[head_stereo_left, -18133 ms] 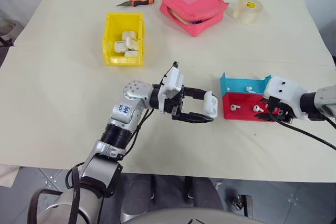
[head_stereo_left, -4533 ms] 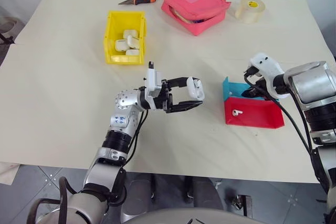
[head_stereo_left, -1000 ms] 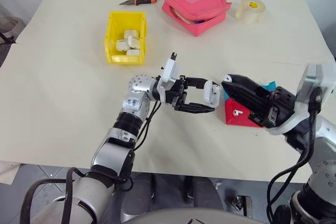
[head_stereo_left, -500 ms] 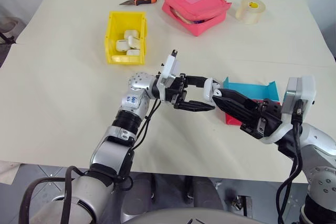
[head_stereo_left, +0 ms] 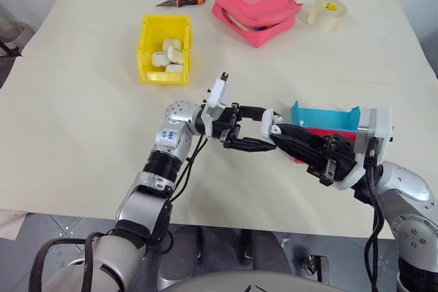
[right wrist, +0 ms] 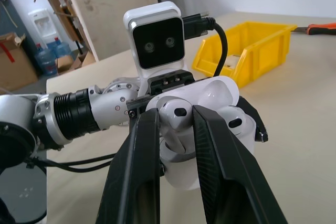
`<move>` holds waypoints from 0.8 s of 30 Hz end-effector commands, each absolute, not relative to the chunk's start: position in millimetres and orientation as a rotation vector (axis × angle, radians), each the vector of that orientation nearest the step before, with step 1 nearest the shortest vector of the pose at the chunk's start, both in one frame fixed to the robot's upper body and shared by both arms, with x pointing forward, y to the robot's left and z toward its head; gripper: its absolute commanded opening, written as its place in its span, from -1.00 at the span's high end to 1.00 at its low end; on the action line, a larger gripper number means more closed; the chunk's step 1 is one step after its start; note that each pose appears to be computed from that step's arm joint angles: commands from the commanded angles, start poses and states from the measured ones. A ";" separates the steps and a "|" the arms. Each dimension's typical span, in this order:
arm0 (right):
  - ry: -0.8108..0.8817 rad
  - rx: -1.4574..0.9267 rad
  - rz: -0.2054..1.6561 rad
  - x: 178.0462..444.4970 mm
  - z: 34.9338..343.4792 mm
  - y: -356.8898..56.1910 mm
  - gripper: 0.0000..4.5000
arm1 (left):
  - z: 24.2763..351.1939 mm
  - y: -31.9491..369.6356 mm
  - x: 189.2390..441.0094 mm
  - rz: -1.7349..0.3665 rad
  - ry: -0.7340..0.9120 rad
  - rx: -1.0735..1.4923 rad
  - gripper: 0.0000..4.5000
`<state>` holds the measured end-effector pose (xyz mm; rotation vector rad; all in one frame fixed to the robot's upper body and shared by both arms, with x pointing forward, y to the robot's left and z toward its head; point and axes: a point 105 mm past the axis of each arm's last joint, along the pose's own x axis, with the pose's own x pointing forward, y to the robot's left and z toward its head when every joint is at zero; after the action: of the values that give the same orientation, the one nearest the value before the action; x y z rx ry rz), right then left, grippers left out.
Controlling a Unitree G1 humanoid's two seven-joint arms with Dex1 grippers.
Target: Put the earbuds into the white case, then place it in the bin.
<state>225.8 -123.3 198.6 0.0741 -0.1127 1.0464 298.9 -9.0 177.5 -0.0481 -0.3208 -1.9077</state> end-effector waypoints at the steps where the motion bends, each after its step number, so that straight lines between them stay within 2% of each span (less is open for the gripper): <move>1: -0.057 0.000 0.978 233.5 186.4 -135.0 0.76 | 194.7 -11.6 290.5 -1.948 -0.419 -0.021 -0.24; 24: 0.023 -0.067 0.950 251.8 179.3 -148.9 0.76 | 193.3 -10.6 292.8 -1.927 -0.426 -0.002 -0.24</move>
<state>233.6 -126.1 197.6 -0.0583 -0.0822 1.0822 302.0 -8.1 174.5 -0.0208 -0.3001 -1.8805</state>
